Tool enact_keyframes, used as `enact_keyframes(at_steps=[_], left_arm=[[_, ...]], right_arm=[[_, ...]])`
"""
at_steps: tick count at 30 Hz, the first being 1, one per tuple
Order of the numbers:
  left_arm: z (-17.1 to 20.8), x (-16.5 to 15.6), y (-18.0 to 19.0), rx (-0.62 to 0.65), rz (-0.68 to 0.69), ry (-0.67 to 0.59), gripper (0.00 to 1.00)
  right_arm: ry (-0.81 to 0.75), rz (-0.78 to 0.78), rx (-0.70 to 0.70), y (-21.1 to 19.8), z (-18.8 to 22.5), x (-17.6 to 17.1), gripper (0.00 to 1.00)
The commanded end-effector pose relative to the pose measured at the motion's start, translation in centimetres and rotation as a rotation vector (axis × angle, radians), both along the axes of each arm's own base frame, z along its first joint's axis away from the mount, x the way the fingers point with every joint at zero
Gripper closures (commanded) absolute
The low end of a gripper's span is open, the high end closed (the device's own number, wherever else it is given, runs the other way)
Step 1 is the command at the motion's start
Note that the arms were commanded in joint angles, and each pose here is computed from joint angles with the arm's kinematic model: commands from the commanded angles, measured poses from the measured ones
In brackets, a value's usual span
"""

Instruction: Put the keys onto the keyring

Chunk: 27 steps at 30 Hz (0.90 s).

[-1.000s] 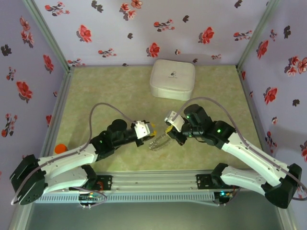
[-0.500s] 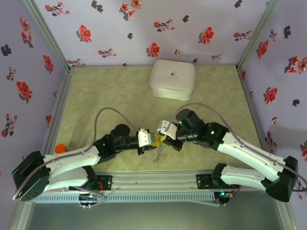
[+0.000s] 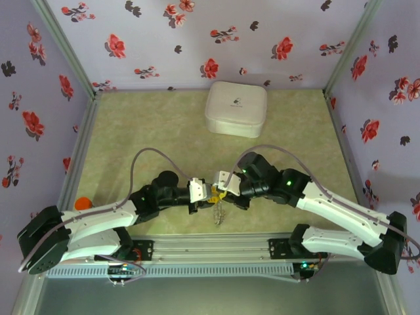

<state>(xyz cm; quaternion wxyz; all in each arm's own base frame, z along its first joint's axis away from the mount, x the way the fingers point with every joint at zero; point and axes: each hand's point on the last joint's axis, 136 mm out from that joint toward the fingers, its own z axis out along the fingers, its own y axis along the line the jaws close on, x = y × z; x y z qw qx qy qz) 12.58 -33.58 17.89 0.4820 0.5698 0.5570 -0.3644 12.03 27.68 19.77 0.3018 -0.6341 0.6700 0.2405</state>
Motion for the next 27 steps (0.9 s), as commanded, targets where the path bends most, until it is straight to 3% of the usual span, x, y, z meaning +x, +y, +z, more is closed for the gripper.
enact_keyframes(at_steps=[1, 4, 10, 12, 13, 14, 15, 19, 23, 27], left_arm=[[0.3, -0.4, -0.3, -0.02, -0.022, 0.0, 0.78], [0.5, -0.4, -0.3, -0.024, -0.023, 0.001, 0.82], [0.5, -0.6, -0.2, -0.024, -0.027, -0.006, 1.0], [0.6, -0.6, -0.1, -0.026, -0.026, -0.009, 1.0], [0.6, -0.6, -0.1, -0.027, -0.027, -0.013, 1.0], [0.7, -0.6, 0.0, -0.029, -0.026, -0.017, 1.0], [0.7, -0.6, 0.0, -0.028, -0.027, -0.02, 1.0], [0.7, -0.5, 0.4, -0.023, -0.011, -0.039, 1.0], [1.1, -0.2, 0.5, -0.038, 0.007, -0.072, 1.0], [1.4, 0.1, 0.5, -0.041, 0.012, -0.095, 1.0]], right_arm=[[-0.039, 0.028, 0.014, 0.6, 1.1, 0.0, 1.0], [-0.044, 0.034, 0.015, 0.8, 1.1, -0.1, 1.0], [-0.04, 0.041, 0.008, 1.1, 0.9, -0.2, 1.0], [-0.051, 0.03, 0.006, 1.0, 0.9, 0.0, 1.0], [-0.064, 0.013, 0.009, 0.9, 1.0, 0.3, 0.91], [-0.087, -0.013, 0.018, 0.6, 1.3, 0.7, 0.75], [-0.11, -0.031, 0.03, 0.3, 1.6, 0.9, 0.67], [-0.251, -0.13, 0.13, -1.9, 3.9, 1.9, 0.52], [-0.358, -0.241, 0.2, -4.4, 5.0, 2.7, 0.5], [-0.376, -0.319, 0.181, -5.5, 4.0, 3.6, 0.58]])
